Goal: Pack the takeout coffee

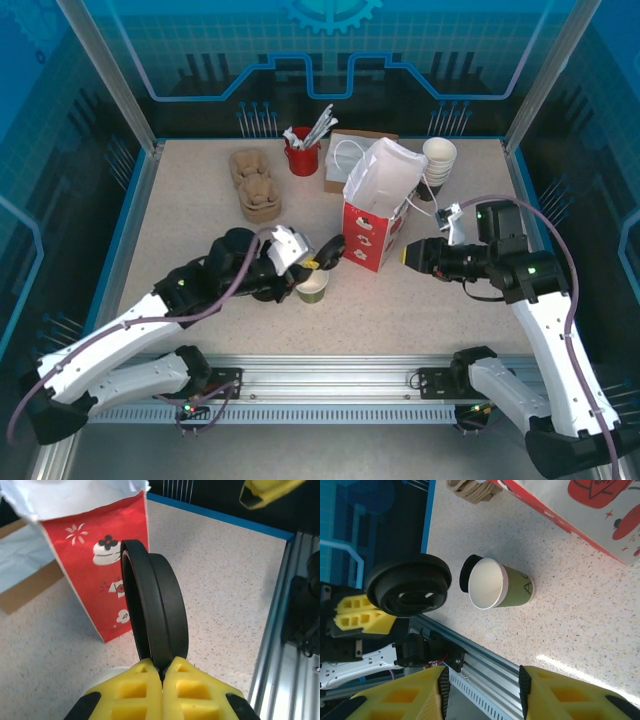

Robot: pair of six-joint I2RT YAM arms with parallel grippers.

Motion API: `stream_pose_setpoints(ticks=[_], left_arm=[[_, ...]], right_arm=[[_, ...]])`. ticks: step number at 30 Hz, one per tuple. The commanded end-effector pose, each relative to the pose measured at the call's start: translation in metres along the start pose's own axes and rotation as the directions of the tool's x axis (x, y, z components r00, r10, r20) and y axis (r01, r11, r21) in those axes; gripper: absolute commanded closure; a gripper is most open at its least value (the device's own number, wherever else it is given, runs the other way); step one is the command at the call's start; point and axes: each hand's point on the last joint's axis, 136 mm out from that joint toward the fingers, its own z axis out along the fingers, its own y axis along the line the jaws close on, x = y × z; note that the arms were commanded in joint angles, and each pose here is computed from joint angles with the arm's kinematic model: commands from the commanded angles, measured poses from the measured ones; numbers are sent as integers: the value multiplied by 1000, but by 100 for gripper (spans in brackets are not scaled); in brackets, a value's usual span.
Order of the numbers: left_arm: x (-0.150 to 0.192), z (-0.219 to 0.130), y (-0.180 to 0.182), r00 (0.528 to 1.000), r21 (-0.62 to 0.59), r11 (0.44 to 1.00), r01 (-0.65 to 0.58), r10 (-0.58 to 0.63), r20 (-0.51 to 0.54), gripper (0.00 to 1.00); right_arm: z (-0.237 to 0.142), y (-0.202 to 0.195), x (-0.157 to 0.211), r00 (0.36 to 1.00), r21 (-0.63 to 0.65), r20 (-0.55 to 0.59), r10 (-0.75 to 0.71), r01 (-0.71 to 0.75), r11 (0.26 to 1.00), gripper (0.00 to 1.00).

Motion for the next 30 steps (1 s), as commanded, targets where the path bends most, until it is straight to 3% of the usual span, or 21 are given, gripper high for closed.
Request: stream_pose_setpoints(ticks=[1, 7, 13, 20, 22, 30], left_arm=[[14, -11, -5, 969, 88, 966, 243, -238, -70, 95], [22, -17, 24, 891, 68, 889, 453, -449, -64, 94], [36, -8, 32, 845, 63, 844, 533, -528, -81, 95], [36, -16, 44, 866, -20, 866, 499, -499, -34, 87], [36, -15, 51, 865, -55, 865, 499, -501, -29, 80], [22, -15, 72, 863, -128, 854, 505, -501, 60, 67]], right_arm=[[16, 4, 0, 1000, -51, -11, 4, -5, 999, 56], [42, 11, 4, 999, -67, -28, -18, 16, 998, 57], [65, 8, 10, 997, -35, -75, -15, 13, 999, 58], [65, 1, 6, 998, 30, -53, -21, 23, 999, 59], [57, 1, 2, 999, 55, -22, -39, 40, 998, 59], [38, 4, -1, 996, 93, 17, -93, 91, 991, 59]])
